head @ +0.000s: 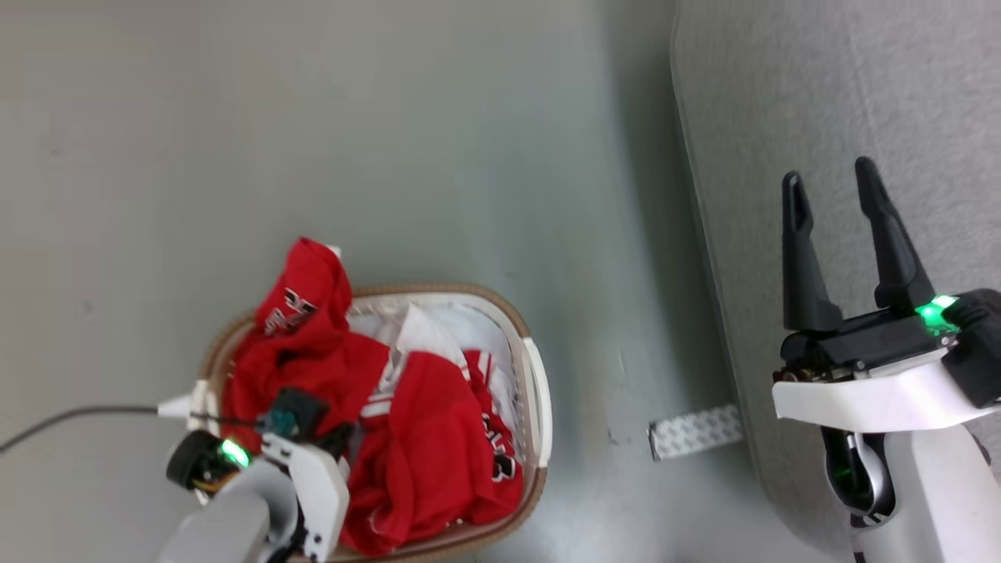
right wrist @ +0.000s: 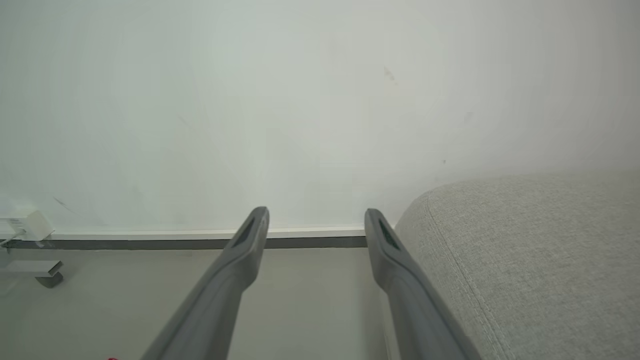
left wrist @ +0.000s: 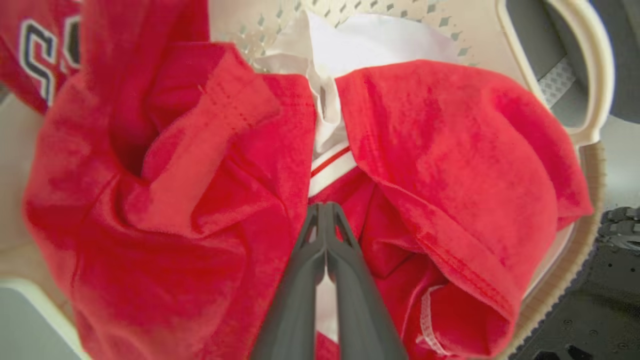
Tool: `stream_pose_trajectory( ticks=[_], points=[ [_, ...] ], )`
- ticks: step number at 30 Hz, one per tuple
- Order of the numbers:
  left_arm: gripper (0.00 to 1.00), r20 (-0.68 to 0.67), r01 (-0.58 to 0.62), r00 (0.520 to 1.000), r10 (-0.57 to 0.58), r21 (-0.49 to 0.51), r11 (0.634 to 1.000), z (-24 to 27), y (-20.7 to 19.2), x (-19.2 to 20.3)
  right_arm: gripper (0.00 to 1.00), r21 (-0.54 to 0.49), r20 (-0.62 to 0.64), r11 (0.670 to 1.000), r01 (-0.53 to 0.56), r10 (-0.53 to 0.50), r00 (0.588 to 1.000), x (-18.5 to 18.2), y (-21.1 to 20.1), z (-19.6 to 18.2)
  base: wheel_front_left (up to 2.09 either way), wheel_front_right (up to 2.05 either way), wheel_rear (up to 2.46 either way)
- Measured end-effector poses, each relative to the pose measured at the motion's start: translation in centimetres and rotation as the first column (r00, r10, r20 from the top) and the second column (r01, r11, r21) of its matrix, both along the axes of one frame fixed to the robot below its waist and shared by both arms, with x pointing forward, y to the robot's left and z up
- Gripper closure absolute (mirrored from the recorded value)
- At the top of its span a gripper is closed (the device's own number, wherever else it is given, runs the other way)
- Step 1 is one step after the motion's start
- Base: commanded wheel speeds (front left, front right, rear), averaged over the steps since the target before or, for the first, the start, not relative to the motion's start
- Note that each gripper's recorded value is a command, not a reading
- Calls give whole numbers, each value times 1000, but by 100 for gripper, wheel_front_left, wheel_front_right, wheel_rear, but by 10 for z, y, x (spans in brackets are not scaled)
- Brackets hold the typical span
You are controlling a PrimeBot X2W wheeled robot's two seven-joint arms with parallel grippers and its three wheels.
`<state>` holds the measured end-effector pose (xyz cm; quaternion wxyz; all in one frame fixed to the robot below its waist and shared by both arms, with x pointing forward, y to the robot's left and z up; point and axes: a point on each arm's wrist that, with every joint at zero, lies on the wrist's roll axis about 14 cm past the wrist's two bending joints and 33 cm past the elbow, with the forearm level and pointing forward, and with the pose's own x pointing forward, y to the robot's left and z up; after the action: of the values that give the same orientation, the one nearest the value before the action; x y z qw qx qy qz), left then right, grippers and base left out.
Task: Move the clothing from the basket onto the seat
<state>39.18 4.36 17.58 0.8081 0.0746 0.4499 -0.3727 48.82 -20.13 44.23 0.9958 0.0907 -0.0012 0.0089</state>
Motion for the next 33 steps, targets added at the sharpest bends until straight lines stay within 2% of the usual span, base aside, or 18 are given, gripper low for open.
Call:
stream_pose_trajectory(
  ticks=[7, 13, 15, 20, 24, 33],
  points=[
    [100, 79, -55, 995, 59, -47, 997, 43, 3, -5, 0, 9, 57, 1000, -23, 23, 998, -13, 11, 32, 0, 0, 0],
    [100, 189, -136, 968, 165, -157, 978, 96, -4, 15, 0, 12, 91, 1000, -27, 26, 995, -33, 14, 54, 0, 0, 0],
    [0, 253, -168, 942, 222, -218, 961, 125, -6, 31, 0, 13, 103, 1000, -29, 27, 994, -39, 16, 61, 0, 0, 0],
    [0, 359, -222, 872, 333, -316, 922, 178, 5, 39, 0, 11, 127, 999, -49, 47, 991, -55, 24, 74, 0, 0, 0],
    [0, 434, -250, 796, 422, -400, 882, 222, 17, 43, 0, 9, 151, 998, -65, 63, 987, -65, 31, 85, 0, 0, 0],
    [0, 535, -330, 589, 606, -525, 784, 297, 70, 33, 0, 17, 174, 995, -103, 99, 980, -84, 46, 95, 0, 0, 0]
  ],
)
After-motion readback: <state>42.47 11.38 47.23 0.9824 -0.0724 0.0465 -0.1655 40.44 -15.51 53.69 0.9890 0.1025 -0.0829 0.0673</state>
